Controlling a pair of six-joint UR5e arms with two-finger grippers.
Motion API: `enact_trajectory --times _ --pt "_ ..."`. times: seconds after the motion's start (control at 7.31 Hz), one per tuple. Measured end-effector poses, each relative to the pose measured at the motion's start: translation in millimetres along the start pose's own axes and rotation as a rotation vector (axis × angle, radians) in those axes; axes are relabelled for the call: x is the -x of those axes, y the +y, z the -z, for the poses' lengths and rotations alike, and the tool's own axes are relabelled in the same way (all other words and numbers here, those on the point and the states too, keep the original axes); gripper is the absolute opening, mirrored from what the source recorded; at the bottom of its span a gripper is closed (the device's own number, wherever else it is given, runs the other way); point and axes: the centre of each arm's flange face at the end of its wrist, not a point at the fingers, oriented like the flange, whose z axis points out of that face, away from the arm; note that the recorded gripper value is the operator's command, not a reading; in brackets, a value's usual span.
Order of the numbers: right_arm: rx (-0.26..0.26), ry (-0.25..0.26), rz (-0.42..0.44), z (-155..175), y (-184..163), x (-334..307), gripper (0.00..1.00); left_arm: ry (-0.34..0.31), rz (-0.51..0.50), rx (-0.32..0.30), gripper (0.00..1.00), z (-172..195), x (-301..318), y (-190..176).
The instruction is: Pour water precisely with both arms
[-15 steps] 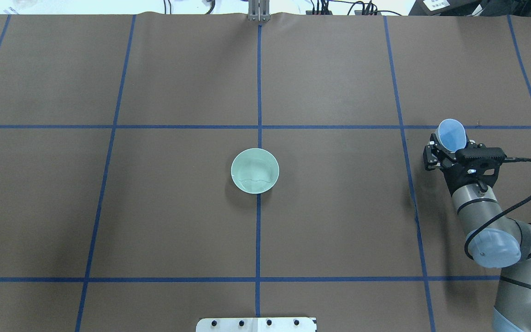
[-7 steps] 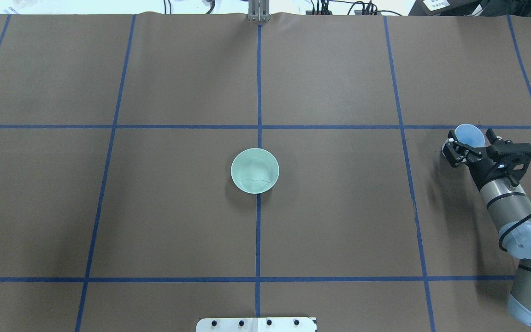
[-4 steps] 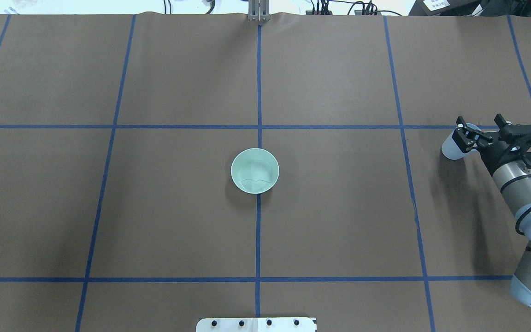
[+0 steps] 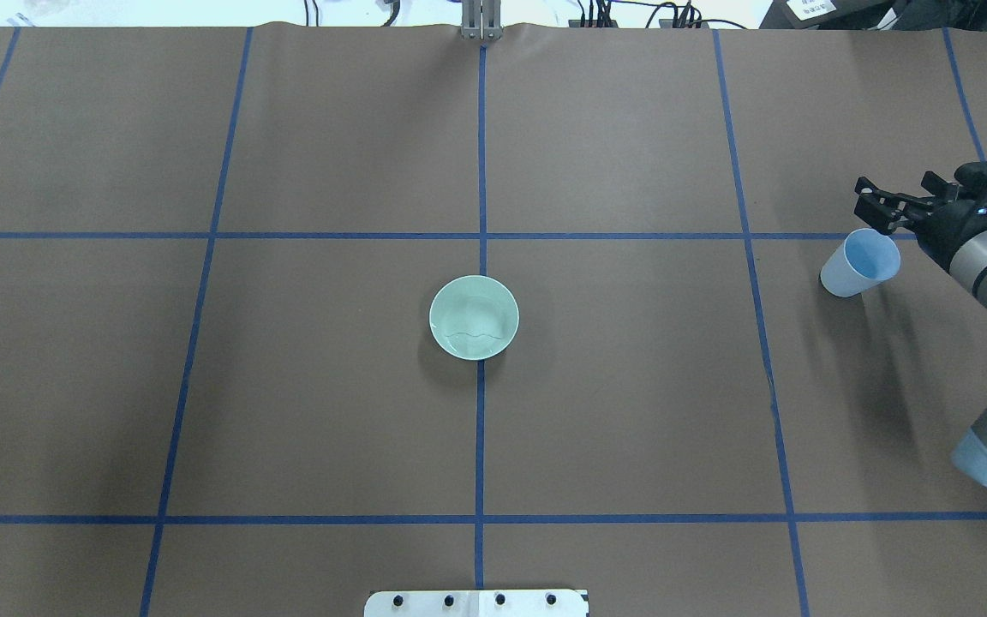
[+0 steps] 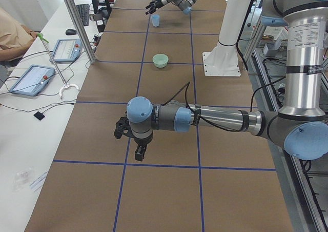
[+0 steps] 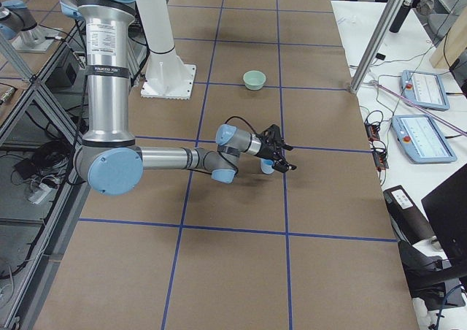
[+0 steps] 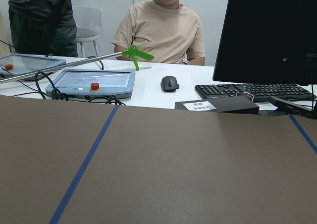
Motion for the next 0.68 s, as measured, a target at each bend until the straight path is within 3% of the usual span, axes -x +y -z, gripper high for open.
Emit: enact_trajectory --times 0.27,0.68 --pt "0.185 -0.044 0.02 2.6 -47.3 -58.0 1.0 0.002 -0.002 -0.004 1.0 1.4 -1.2 0.2" --pt "0.445 -0.038 0.073 22.8 -98.4 -150.4 1.0 0.0 -0.004 -0.011 1.0 5.9 -6.1 -4.9"
